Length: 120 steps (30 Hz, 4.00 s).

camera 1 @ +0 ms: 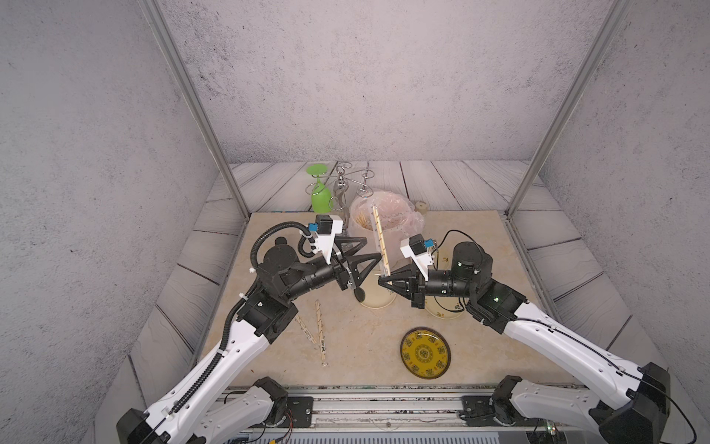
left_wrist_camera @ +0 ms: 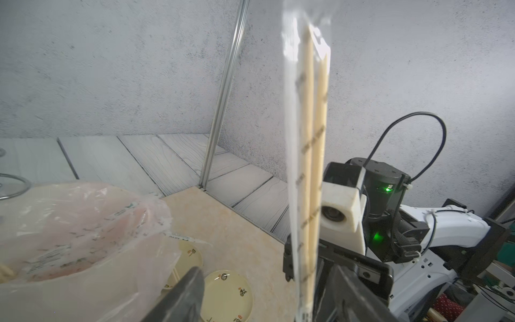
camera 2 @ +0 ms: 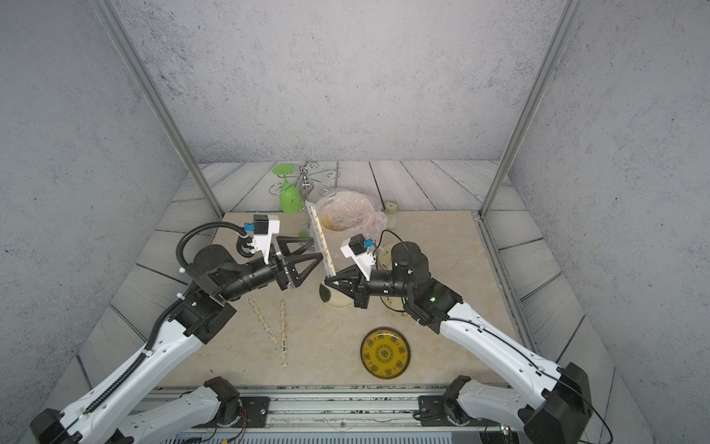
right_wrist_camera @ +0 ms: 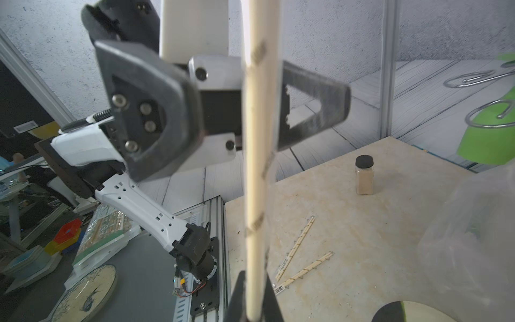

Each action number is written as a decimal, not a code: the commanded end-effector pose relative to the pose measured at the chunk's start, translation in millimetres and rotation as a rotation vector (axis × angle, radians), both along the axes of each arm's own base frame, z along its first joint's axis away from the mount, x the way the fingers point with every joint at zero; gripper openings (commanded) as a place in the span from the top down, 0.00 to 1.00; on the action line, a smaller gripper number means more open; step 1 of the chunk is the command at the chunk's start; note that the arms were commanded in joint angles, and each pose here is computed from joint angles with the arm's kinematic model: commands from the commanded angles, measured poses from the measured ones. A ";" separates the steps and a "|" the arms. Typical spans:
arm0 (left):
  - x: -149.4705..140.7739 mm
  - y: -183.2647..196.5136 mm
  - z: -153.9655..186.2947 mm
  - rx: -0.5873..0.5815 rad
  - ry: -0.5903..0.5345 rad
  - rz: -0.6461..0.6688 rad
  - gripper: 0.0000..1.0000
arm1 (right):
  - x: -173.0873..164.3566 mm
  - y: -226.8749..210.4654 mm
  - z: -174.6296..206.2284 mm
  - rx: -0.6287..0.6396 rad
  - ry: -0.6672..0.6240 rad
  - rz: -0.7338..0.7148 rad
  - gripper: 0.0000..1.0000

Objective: Remove the packaging of disposable chopsticks
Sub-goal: Pick up the disposable chopsticks from the center of the board, then remove the packet bag from the disposable chopsticks.

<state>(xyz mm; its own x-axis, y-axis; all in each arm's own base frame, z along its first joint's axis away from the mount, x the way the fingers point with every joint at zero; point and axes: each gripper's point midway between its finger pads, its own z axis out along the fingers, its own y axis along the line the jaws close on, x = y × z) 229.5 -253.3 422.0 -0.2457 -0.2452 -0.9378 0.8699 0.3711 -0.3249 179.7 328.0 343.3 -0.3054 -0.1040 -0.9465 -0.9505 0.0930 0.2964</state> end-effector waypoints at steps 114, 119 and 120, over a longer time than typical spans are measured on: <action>44.2 38.7 4.2 0.015 0.060 0.177 1.00 | -12.7 42.4 47.8 0.040 0.587 0.071 1.00; 42.8 31.4 1.9 0.034 0.086 0.128 1.00 | 7.5 51.4 72.0 0.128 0.615 0.017 1.00; 41.7 29.7 2.5 0.035 0.088 0.114 1.00 | 12.9 52.3 73.2 0.133 0.615 -0.003 1.00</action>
<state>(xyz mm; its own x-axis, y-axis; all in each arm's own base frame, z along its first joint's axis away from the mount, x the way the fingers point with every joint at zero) 299.0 -197.0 445.2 -0.1613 -0.3382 -0.9272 0.7136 0.6090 -0.3463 142.2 372.5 356.0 -0.8260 -0.2665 -0.4967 -0.5242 0.0395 0.8507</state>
